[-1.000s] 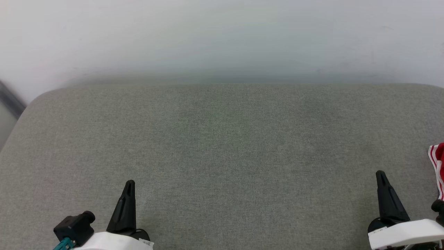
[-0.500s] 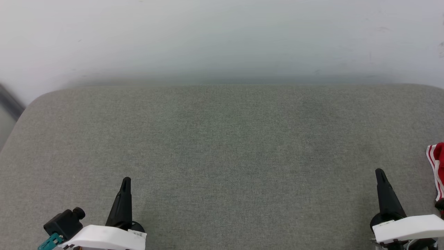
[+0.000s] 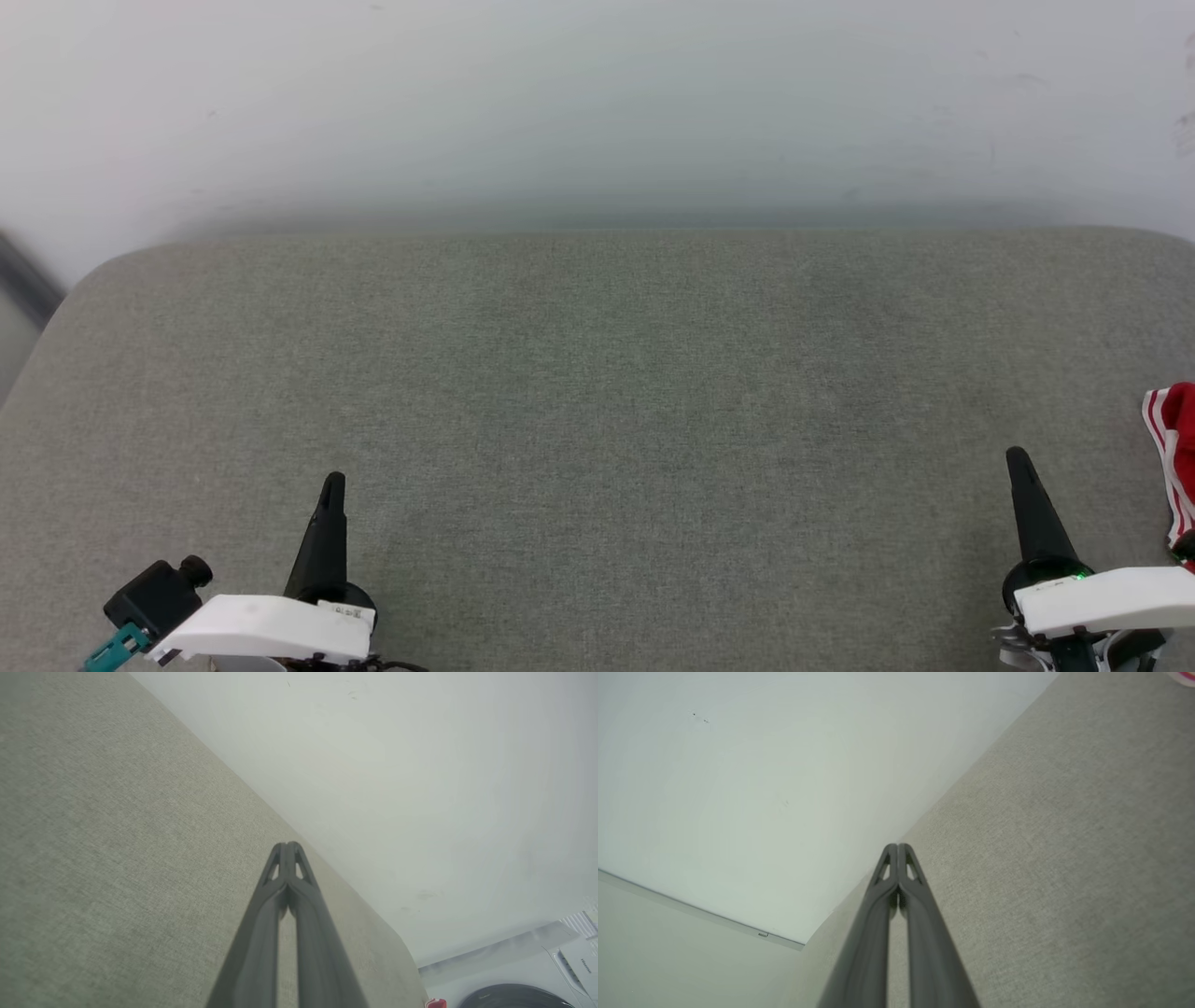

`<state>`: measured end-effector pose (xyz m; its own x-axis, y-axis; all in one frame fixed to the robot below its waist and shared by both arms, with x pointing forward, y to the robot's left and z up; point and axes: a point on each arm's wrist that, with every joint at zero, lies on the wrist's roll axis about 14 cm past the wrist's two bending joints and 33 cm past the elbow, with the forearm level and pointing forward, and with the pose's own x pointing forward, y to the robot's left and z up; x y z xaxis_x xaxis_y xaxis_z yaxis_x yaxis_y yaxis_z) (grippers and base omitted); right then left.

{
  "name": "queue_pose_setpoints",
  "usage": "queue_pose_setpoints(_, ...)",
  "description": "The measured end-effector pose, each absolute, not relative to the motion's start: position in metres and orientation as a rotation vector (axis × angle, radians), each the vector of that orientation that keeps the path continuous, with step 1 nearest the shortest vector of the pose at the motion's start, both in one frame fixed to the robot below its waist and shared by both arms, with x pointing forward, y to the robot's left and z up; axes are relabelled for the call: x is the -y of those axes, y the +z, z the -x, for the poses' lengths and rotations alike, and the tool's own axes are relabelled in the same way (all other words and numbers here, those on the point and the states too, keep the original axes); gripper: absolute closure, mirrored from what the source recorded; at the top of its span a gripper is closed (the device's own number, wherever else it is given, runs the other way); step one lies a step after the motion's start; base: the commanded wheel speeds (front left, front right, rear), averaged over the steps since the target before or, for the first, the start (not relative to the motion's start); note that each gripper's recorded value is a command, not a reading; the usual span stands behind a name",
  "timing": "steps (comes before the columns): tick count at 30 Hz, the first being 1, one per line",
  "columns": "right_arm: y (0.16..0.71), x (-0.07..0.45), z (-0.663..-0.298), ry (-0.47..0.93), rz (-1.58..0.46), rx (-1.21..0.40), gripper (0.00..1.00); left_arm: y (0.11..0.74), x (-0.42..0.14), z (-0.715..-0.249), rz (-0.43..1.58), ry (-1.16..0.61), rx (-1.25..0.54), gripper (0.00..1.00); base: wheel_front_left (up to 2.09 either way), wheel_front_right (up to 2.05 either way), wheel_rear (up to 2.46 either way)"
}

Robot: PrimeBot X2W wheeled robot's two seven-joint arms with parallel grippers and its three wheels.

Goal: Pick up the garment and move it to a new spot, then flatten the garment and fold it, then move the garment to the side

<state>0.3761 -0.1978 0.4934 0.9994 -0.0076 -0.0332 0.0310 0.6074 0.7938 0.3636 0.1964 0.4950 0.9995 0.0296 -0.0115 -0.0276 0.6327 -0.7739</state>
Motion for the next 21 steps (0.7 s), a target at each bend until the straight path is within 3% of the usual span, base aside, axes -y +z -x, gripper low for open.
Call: queue_pose_setpoints(21,0.4952,0.1992,-0.3810,-0.030,-1.139,-0.029,1.00,0.4949,-0.1987,-0.3715,1.119,0.041,-0.012,1.00,0.00,0.00,0.00)
